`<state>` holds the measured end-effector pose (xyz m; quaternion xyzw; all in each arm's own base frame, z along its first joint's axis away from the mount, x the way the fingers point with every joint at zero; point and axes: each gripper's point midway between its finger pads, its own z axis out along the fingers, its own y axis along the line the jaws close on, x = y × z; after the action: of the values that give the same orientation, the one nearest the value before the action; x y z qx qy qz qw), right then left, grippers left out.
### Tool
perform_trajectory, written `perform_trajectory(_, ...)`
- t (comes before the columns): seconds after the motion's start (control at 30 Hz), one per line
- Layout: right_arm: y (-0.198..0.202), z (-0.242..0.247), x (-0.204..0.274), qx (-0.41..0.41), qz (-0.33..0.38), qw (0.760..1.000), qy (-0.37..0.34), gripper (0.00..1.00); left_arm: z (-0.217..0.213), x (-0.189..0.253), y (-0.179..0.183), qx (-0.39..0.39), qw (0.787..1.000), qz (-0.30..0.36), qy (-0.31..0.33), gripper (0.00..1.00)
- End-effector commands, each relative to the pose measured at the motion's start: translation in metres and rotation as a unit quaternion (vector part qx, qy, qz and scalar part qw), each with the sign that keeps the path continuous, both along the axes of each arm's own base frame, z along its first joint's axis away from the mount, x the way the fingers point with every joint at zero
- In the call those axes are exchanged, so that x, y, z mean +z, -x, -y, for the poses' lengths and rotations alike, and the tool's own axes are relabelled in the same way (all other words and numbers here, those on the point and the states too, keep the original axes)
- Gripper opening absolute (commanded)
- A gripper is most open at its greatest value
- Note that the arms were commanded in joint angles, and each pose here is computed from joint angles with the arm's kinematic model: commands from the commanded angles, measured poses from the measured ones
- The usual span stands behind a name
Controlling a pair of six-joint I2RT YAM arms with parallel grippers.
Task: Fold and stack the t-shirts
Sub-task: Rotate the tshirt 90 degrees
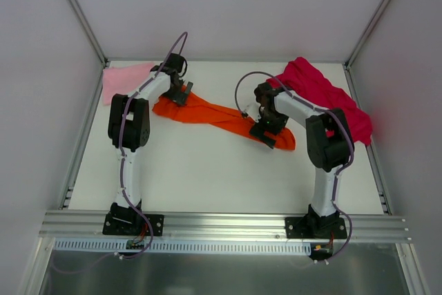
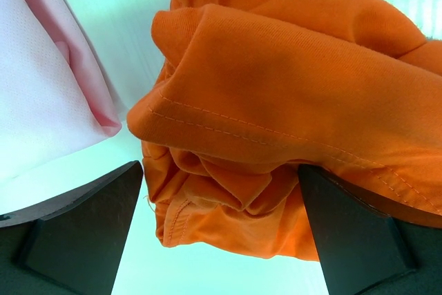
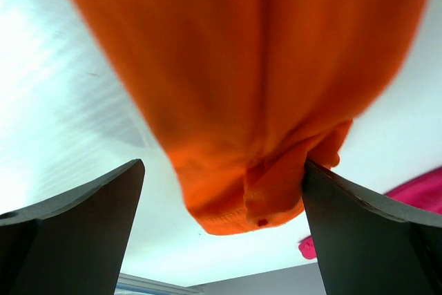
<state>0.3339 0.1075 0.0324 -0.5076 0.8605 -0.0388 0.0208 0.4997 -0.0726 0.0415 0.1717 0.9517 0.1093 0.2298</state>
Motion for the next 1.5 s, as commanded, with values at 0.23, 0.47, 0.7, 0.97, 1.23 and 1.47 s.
perform_trajectory(0.23, 0.005, -0.017, 0.011, 0.017, 0.010, 1.000, -0.016, 1.00, 0.005, 0.023, -0.001, -0.004, 1.000, 0.016, 0.010, 0.99)
perform_trajectory(0.47, -0.070, 0.038, 0.056, -0.101, 0.195, 0.975, 0.035, 1.00, 0.005, 0.030, 0.004, -0.006, 1.000, 0.023, 0.016, 0.99)
perform_trajectory(0.7, -0.094, 0.070, 0.096, -0.167, 0.275, 0.946, 0.033, 1.00, 0.006, 0.034, 0.006, -0.006, 0.999, 0.025, 0.021, 0.99)
perform_trajectory(0.97, -0.076, 0.053, 0.105, -0.156, 0.255, 0.954, -0.025, 0.39, 0.006, 0.039, 0.010, -0.010, 0.999, 0.032, 0.026, 0.99)
perform_trajectory(1.23, -0.058, 0.045, 0.089, -0.148, 0.189, 0.970, -0.032, 0.01, 0.006, 0.040, 0.011, -0.010, 0.999, 0.033, 0.028, 0.99)
perform_trajectory(1.47, -0.037, 0.035, 0.049, -0.135, 0.074, 0.987, -0.048, 0.01, 0.005, 0.032, 0.014, -0.011, 0.999, 0.026, 0.025, 0.99)
